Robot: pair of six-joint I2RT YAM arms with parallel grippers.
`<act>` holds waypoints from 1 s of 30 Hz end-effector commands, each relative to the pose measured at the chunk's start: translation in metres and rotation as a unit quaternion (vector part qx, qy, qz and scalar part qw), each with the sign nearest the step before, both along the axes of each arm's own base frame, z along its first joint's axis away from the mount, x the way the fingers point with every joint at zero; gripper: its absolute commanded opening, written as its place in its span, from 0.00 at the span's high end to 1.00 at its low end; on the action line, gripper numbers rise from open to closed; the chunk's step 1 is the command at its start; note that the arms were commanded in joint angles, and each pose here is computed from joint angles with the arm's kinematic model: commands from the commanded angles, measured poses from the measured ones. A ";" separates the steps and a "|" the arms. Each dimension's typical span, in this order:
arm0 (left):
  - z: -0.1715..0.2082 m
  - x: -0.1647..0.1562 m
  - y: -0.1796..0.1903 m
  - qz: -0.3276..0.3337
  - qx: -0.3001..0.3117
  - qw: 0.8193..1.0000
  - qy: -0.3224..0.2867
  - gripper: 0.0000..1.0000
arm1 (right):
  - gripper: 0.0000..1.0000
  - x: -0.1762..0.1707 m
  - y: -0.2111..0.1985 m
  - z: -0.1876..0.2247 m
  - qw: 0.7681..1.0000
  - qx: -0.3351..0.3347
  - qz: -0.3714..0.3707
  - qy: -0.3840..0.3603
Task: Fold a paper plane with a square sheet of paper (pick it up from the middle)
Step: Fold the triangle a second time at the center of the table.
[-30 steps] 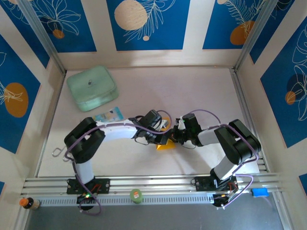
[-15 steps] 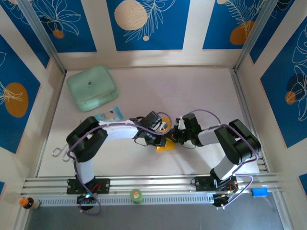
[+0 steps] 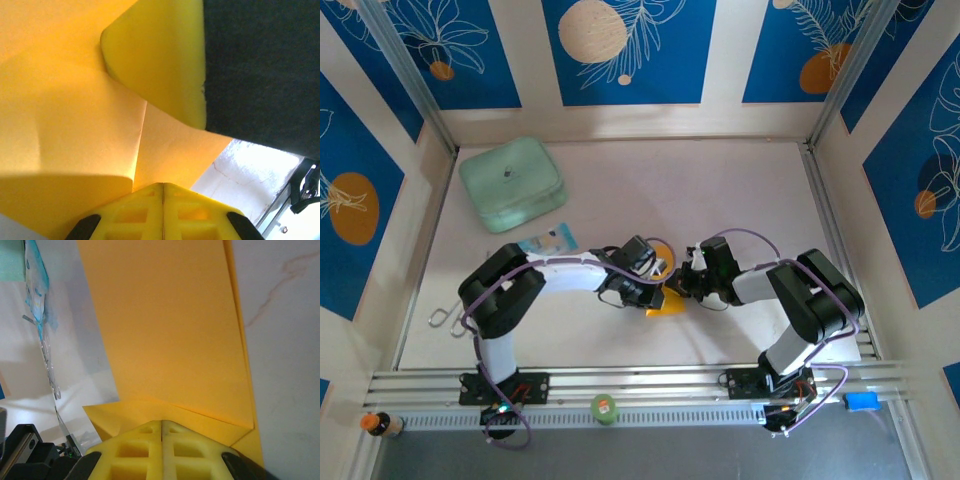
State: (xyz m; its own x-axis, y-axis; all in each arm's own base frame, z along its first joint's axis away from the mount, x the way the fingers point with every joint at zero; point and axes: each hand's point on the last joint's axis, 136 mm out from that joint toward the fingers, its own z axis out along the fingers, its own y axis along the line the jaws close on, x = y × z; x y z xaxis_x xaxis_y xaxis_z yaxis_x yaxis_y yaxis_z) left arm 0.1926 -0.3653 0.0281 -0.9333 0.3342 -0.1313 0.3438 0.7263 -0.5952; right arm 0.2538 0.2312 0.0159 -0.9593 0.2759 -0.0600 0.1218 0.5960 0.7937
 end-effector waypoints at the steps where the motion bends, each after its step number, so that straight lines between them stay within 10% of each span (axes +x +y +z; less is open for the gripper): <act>1: -0.006 -0.006 0.003 -0.007 -0.001 1.000 0.012 0.91 | 1.00 -0.020 -0.019 -0.031 0.997 -0.049 -0.009 0.053; 30: -0.029 -0.042 0.032 0.025 0.008 0.996 0.091 0.89 | 1.00 -0.021 -0.029 -0.037 0.996 -0.066 -0.021 0.059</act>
